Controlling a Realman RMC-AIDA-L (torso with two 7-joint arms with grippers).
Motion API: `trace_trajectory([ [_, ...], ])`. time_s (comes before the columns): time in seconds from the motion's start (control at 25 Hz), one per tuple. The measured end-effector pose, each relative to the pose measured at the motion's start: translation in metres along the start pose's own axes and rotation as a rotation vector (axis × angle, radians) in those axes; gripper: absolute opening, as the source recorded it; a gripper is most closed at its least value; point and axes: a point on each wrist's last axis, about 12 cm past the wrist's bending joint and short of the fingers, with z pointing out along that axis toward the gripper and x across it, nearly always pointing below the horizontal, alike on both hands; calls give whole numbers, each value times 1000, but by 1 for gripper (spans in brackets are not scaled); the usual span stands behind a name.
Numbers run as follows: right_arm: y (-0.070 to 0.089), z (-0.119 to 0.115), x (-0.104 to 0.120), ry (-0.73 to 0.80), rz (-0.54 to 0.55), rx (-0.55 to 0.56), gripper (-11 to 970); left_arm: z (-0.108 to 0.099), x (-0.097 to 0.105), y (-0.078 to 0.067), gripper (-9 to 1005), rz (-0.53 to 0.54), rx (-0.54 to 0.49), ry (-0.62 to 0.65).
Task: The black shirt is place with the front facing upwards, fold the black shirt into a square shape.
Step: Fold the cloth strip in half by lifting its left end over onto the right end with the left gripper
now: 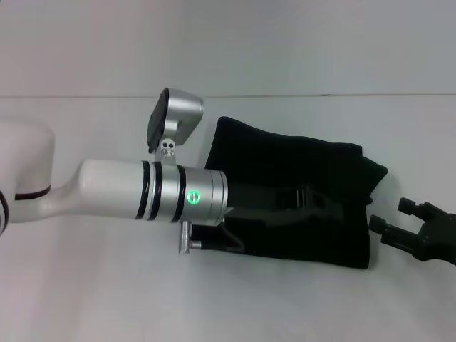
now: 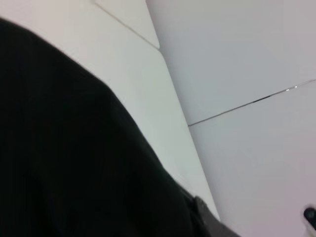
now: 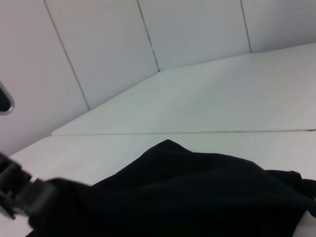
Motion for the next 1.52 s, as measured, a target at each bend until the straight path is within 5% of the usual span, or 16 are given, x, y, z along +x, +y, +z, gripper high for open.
trace_trajectory([
  [0.16, 1, -1, 3, 12, -39, -3, 916, 0, -6, -4, 33, 19, 6, -14],
  [0.44, 4, 31, -5, 78, -91, -16, 916, 0, -6, -5, 33, 30, 10, -13],
  [1.2, -22, 95, -87, 10, -209, 176, 916, 13, 0, 1, 33, 139, -13, -46],
  [1.52, -26, 97, -89, 28, -222, 222, 916, 17, -6, 0, 32, 183, -28, -72],
])
